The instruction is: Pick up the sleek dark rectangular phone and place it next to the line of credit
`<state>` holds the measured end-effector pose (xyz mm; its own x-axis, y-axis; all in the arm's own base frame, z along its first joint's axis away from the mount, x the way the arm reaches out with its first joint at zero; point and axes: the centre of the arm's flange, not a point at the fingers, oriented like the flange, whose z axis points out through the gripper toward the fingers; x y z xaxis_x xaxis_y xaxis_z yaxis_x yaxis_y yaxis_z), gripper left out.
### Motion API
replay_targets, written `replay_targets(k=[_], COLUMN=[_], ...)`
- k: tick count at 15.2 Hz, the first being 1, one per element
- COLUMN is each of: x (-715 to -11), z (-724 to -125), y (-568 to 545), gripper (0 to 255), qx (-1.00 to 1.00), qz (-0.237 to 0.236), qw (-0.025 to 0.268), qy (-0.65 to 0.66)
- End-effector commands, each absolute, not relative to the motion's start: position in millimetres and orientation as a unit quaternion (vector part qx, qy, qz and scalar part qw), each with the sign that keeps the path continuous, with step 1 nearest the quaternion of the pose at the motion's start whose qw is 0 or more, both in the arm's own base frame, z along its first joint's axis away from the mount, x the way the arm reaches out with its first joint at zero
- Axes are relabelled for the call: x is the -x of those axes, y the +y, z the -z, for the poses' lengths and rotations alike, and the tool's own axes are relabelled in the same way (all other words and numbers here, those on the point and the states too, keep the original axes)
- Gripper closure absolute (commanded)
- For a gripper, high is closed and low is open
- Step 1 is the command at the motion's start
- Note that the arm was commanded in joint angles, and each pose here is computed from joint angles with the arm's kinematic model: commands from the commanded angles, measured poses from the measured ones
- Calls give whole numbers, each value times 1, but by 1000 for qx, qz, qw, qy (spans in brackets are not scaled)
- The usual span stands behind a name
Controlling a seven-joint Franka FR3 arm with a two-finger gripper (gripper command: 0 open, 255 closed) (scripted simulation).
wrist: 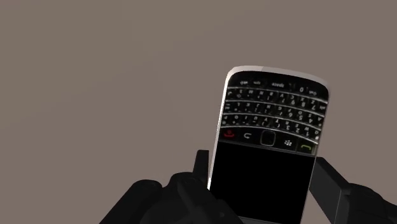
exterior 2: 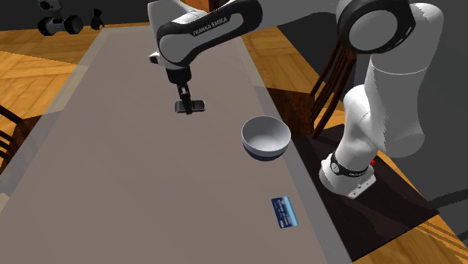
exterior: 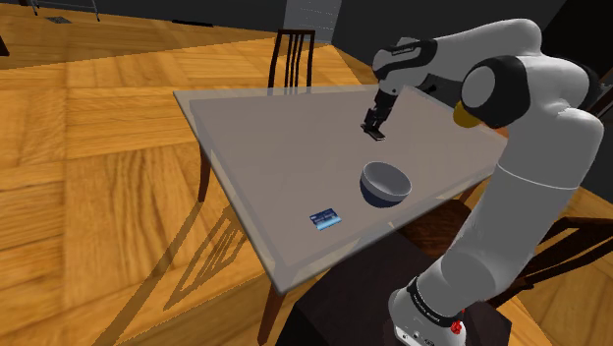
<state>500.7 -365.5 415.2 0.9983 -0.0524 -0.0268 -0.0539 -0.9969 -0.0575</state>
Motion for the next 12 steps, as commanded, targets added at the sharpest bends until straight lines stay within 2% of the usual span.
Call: replay_targets(k=[1, 12], x=[-496, -487], z=[-415, -416], y=[-340, -196], gripper=[255, 255], qx=[999, 999], qz=[-13, -13], qw=[29, 29], qy=[27, 27])
